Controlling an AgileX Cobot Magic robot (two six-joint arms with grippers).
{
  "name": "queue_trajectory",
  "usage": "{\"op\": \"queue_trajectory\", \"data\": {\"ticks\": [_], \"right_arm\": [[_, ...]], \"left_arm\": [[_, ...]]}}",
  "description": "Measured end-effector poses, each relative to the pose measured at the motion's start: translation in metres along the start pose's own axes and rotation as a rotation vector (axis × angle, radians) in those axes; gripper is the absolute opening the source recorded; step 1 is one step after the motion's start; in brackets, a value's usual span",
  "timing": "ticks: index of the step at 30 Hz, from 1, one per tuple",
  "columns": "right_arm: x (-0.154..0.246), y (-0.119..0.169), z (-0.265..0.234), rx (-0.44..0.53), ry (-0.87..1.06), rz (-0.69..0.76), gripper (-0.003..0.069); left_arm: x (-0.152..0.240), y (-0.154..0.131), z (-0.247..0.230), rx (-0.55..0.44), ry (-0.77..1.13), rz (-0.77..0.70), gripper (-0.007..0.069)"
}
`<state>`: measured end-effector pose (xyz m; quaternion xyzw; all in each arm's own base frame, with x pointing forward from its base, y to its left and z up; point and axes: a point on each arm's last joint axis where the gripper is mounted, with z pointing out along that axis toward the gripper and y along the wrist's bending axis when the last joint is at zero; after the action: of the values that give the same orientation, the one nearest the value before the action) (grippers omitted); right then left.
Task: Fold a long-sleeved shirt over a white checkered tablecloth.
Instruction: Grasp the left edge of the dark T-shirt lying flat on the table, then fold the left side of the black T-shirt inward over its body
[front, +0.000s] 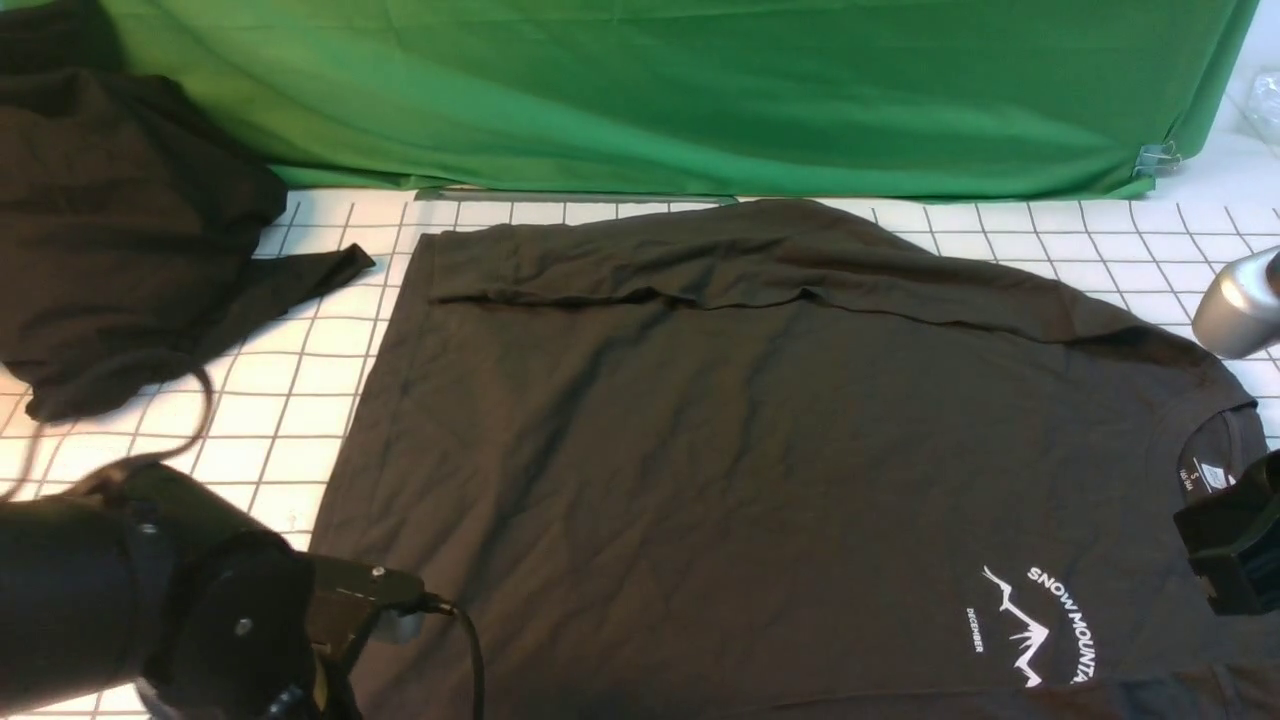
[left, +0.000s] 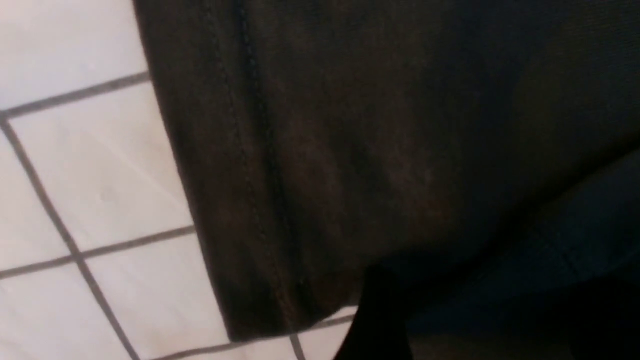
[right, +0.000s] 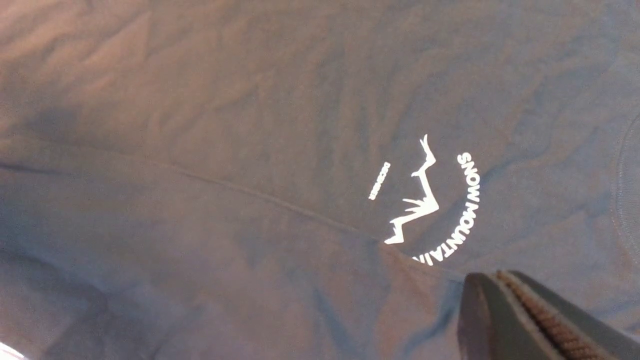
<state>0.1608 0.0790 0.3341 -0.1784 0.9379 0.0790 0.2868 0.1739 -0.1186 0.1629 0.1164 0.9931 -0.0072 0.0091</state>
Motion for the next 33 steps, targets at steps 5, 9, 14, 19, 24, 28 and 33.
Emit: {"op": "queue_trajectory", "data": {"ticks": [5,9,14,19,24,28,33], "right_arm": [[0.0,0.0,0.0,0.0,-0.002,-0.005,0.0],[0.0,0.0,0.0,0.0,-0.003,-0.01,0.0],[-0.001,0.001,0.0,-0.007,-0.013,-0.012,0.0],[-0.002,0.001,0.0,-0.011,-0.024,-0.01,0.0],[-0.002,0.001,0.0,-0.011,-0.025,-0.01,0.0],[-0.004,0.001,0.0,-0.013,-0.04,-0.009,0.0],[-0.004,0.003,0.0,-0.032,-0.042,0.004,0.0]], "left_arm": [[-0.001,-0.001,0.004,-0.005,0.016,-0.003,0.0475],[0.0,-0.001,0.003,-0.007,0.04,-0.007,0.0374],[0.007,-0.001,-0.004,0.016,0.077,-0.029,0.0143],[0.012,-0.004,-0.016,0.072,0.041,-0.019,0.0034],[0.008,-0.005,-0.037,0.098,-0.046,0.026,0.0034],[-0.02,-0.008,-0.09,0.085,-0.29,0.13,0.0034],[-0.061,-0.009,-0.156,-0.009,-0.565,0.205,0.0034]]}}
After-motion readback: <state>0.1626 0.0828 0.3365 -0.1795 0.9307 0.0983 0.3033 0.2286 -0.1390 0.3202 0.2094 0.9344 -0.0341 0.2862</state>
